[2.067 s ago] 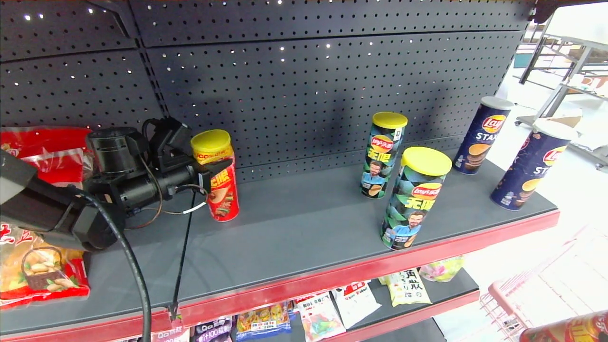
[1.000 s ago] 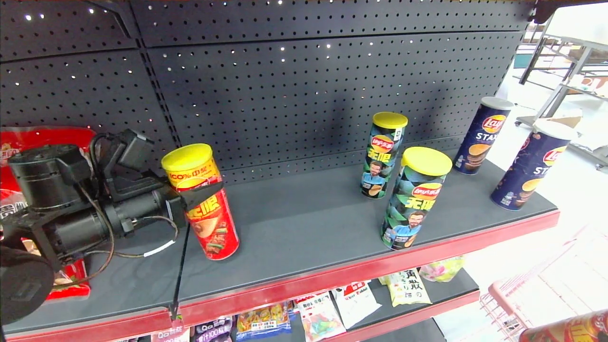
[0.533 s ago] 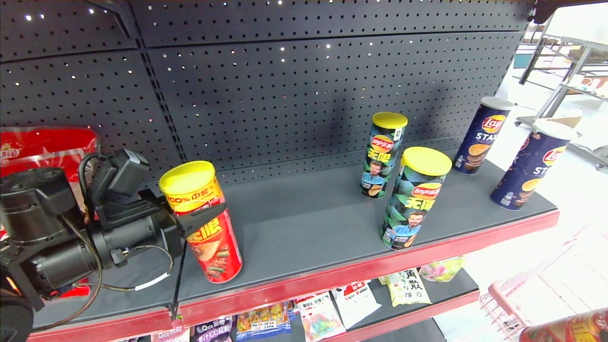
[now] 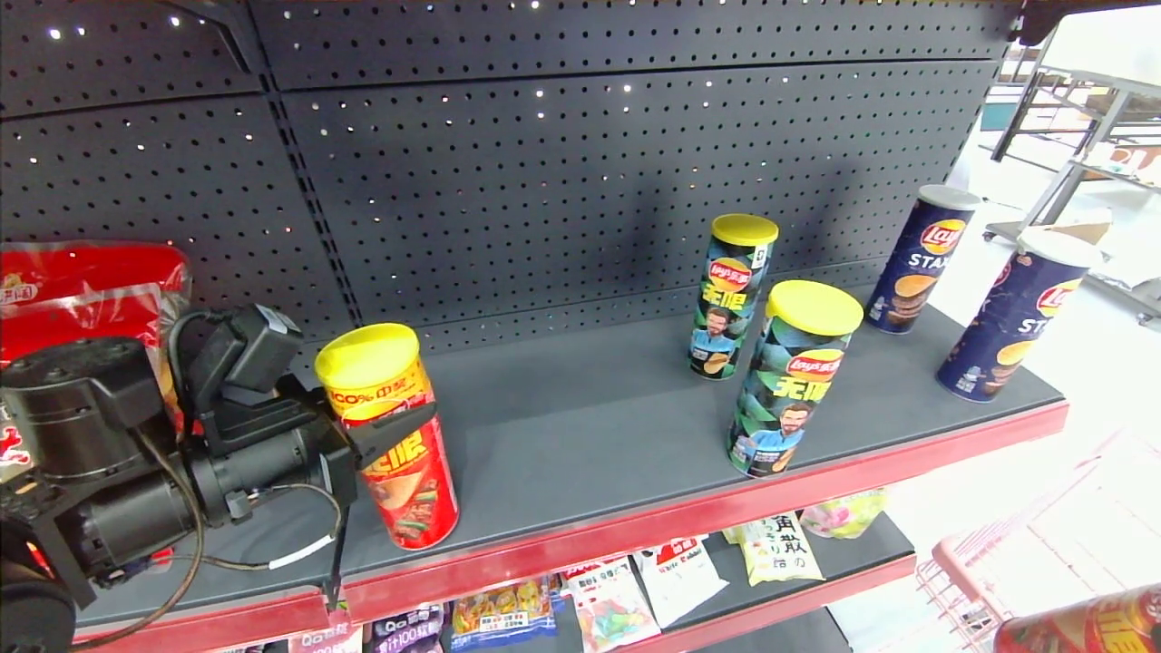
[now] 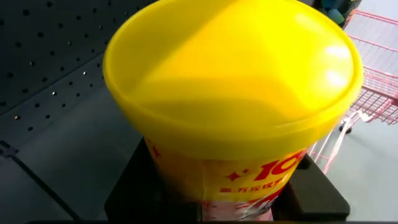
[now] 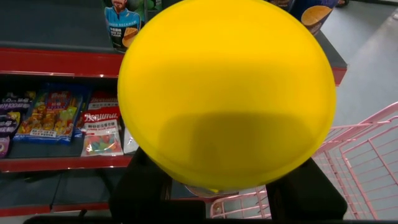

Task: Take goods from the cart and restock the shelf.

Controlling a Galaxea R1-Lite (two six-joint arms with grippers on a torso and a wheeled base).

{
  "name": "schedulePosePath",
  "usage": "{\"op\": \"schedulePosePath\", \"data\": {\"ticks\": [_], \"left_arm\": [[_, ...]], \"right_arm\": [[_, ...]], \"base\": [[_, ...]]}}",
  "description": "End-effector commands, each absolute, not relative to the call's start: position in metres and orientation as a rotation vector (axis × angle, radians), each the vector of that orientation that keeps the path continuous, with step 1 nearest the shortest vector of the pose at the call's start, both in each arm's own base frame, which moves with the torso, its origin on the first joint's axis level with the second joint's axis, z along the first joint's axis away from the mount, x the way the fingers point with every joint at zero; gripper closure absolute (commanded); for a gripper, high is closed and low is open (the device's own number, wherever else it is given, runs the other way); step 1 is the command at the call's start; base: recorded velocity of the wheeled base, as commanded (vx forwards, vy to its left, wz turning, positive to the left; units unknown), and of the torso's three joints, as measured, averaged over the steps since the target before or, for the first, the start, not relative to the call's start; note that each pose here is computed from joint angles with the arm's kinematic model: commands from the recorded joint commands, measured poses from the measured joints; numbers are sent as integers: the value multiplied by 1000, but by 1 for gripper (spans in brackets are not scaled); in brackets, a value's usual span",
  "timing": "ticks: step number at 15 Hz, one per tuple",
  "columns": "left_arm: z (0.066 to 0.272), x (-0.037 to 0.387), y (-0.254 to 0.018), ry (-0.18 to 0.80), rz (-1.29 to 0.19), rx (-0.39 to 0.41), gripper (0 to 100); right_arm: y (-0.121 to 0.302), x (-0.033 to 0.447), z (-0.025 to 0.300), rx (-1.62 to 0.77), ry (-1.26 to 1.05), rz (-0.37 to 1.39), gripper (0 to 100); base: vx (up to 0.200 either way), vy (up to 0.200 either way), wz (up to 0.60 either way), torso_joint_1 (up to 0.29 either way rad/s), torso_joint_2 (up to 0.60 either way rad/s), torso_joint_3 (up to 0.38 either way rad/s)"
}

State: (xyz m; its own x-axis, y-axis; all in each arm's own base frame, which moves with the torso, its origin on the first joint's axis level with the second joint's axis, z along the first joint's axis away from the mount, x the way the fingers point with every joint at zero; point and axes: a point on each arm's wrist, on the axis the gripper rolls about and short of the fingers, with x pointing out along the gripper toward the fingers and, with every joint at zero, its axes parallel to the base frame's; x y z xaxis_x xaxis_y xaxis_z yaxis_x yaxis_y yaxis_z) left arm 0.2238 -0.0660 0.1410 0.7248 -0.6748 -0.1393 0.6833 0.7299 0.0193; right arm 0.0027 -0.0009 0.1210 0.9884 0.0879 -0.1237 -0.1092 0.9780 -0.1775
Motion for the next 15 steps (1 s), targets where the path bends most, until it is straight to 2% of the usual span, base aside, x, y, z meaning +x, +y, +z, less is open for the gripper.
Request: {"op": "schedulePosePath", "data": {"ticks": [1,15], "left_arm": [[139,224,-67,136,-750,68,100],[131,210,-70,192,-764,22,100]], "right_arm": [[-1,3,122,-185,114,99,100],[-1,5,121,-187,134,101,100]], "base": [[0,0,0,0,0,0],[0,0,0,0,0,0]]}}
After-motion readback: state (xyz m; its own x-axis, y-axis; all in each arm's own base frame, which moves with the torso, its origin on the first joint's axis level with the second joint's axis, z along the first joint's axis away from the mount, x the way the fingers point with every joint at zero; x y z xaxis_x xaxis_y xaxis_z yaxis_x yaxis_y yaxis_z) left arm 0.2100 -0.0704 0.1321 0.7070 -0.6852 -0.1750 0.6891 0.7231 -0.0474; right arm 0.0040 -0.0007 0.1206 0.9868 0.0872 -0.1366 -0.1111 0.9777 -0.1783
